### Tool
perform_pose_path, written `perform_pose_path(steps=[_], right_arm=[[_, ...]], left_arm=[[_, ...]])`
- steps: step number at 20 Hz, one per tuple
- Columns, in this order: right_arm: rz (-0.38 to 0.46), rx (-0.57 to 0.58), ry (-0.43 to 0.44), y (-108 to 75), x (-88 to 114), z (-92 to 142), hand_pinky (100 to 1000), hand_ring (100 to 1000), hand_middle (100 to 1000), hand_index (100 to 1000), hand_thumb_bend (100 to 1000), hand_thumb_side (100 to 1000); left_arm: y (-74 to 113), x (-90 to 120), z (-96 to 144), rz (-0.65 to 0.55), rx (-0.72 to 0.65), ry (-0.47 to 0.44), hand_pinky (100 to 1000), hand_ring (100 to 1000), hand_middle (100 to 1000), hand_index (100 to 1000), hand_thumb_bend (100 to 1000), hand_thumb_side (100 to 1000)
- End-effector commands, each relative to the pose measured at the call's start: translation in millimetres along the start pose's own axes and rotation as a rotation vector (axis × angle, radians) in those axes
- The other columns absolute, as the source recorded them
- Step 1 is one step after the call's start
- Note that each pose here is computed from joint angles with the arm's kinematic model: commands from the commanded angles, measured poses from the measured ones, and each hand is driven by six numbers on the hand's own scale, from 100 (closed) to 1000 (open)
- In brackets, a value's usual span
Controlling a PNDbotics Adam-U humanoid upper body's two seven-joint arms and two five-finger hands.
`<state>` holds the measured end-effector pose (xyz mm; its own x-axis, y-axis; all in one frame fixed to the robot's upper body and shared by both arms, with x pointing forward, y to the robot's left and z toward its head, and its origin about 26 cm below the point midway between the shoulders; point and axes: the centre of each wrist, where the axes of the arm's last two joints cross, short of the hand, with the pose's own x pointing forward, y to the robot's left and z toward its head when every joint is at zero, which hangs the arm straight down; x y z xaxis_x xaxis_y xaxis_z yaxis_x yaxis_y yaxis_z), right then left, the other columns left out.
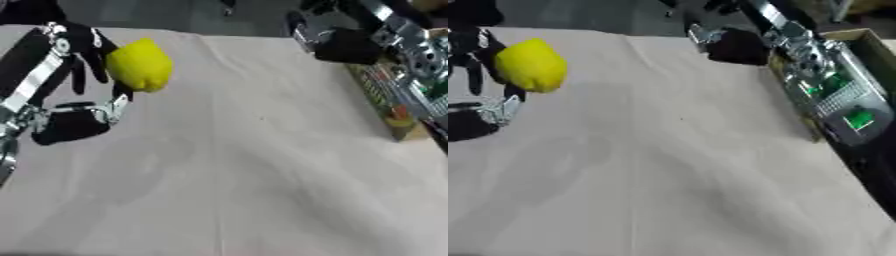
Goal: Pick up the objects with one hand, pass them to the other hand, and then place them into the box on the other side of the table.
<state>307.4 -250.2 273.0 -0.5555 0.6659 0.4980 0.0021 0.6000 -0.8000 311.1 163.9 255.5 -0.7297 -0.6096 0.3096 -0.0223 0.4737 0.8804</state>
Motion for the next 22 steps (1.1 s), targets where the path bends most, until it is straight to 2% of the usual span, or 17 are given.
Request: perform_pose_path(steps=[1,6,11,19,22], right_arm=[[0.023,0.043,-0.043,-4.0,6.3,1.4,817,784,776,823,138,380],[0.001,0.120,-0.073,7.2,9.2,-0.9,814,783,774,821,130,392],[-0.045,0.163,-0.101,15.0,13.5,-4.1,824,817,787,822,154,532],[-0.076,0.230,-0.111,22.0,22.4,-10.1,822,820,783,814,232,521],[-0.105,0.266,-0.110,26.5,26.0,-12.2,819,822,784,812,164,578]], left_arm=[[5.6,7.2,-2.1,-0.005,0.002,-0.038,281,449,468,562,100,100],[4.2,11.1,-2.8,0.009,-0.039,-0.080,280,448,468,562,100,100],[1.6,11.6,-3.6,0.019,-0.055,-0.086,279,447,467,561,100,100],[1.1,13.7,-4.0,-0.004,-0.059,-0.106,284,449,469,562,100,100],[1.3,14.8,-4.5,-0.014,-0.060,-0.119,286,450,470,563,100,100]])
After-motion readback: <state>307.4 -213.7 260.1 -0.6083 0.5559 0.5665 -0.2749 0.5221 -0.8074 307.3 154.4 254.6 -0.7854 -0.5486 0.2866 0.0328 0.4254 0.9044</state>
